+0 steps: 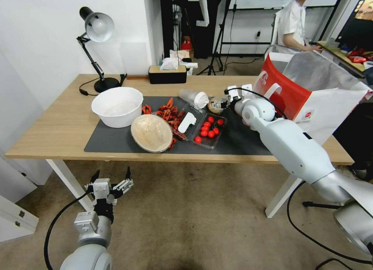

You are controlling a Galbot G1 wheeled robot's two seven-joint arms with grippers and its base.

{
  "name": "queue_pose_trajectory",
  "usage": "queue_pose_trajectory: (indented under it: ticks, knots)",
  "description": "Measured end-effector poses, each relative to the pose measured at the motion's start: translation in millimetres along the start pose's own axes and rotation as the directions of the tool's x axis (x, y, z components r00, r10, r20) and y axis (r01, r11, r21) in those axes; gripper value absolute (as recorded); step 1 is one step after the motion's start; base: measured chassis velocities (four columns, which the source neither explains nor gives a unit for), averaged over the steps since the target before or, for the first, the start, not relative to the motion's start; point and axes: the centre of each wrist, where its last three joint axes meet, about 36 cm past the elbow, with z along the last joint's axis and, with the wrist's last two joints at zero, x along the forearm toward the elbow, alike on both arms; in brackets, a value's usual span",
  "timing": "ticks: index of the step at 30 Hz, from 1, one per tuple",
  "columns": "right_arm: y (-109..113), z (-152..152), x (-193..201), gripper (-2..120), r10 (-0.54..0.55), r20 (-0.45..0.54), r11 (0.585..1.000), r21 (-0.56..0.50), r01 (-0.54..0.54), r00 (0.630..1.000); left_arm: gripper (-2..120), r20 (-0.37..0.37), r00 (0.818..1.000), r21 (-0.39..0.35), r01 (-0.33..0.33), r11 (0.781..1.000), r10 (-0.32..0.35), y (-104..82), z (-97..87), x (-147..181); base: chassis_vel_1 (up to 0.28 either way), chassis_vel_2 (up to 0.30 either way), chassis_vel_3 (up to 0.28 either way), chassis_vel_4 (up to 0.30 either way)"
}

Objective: Pick up the trash from the table and place it into the takeout bag.

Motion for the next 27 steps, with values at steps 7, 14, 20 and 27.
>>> queue_pose_trajectory:
  ticks: [7, 14, 20, 27]
  knots:
    - [6.4, 5.4, -2.9, 100, 0.015, -0.028, 1.000, -0.026, -0.016, 0.999, 100, -0.002, 1.000, 0.000, 0.004, 1.000, -0.004, 0.7, 0.4, 0.8, 0.000, 0.000, 0.000, 0.000]
    - [3.0, 7.6, -5.1, 100, 0.026, -0.047, 0.999, -0.043, -0.028, 0.999, 100, 0.003, 1.000, -0.002, 0.010, 1.000, -0.010, 2.7, -0.9, 1.2, 0.000, 0.000, 0.000, 0.000]
    - [-2.6, 4.1, -8.3, 100, 0.035, -0.052, 0.998, -0.054, -0.038, 0.998, 100, 0.003, 1.000, -0.001, 0.010, 1.000, -0.010, 2.8, -0.8, 1.5, 0.000, 0.000, 0.000, 0.000]
    - [-9.4, -0.7, -18.4, 100, 0.028, -0.070, 0.997, -0.073, -0.034, 0.997, 100, 0.004, 1.000, -0.001, 0.012, 1.000, -0.012, 3.3, -1.0, 1.3, 0.000, 0.000, 0.000, 0.000]
